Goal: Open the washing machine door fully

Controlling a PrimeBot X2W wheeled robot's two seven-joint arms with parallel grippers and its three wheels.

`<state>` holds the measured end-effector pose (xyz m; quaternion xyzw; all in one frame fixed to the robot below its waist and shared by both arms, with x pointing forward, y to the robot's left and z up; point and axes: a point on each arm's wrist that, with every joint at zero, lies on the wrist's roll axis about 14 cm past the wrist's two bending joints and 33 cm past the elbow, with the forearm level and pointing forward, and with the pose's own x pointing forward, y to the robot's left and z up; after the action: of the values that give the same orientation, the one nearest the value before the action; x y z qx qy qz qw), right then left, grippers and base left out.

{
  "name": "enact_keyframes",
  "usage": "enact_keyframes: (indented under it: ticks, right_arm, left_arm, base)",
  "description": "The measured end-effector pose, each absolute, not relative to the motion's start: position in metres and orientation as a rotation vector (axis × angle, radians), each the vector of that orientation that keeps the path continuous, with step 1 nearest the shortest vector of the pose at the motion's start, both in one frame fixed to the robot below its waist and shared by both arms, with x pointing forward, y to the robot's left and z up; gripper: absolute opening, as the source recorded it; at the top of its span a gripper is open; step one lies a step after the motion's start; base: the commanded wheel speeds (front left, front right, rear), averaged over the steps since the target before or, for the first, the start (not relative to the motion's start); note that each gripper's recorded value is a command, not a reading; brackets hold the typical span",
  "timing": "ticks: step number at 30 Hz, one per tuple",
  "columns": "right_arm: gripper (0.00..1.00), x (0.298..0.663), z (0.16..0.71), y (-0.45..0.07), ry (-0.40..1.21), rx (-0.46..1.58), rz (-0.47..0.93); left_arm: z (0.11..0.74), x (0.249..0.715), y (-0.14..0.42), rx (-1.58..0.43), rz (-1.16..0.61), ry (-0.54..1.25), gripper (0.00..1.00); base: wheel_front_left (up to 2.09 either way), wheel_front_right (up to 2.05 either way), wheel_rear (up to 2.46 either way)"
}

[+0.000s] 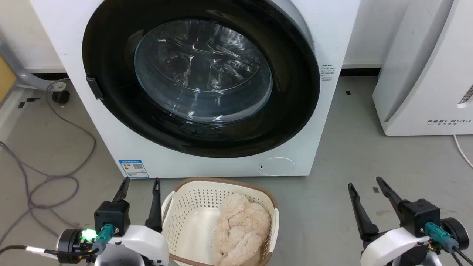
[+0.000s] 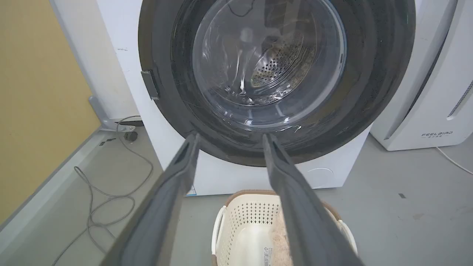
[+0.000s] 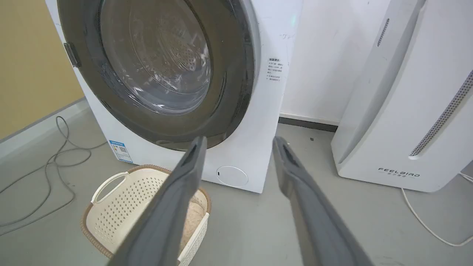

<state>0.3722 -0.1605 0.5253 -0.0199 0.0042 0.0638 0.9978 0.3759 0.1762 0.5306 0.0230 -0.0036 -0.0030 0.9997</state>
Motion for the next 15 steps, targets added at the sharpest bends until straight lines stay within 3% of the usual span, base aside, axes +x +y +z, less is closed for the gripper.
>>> enact_keyframes:
  ticks: [9,11,15]
  right_arm:
    - [1.0,0.3719,0.5263,-0.1615,-0.001,-0.029,0.125]
    - [0.0,0.3718,0.5273,-0.1618,-0.008,-0.025,0.124]
    - [0.0,0.3716,0.5275,-0.1622,-0.011,-0.017,0.123]
  left_arm:
    - [0.5303,0.3761,0.1706,0.037,-0.023,-0.017,1.0]
    - [0.5299,0.3761,0.1699,0.036,-0.026,-0.017,1.0]
    - [0.5298,0.3761,0.1682,0.028,-0.032,-0.021,1.0]
  base:
    - [0.0,0.0,0.0]
    - [0.0,0.0,0.0]
    - [0.0,0.0,0.0]
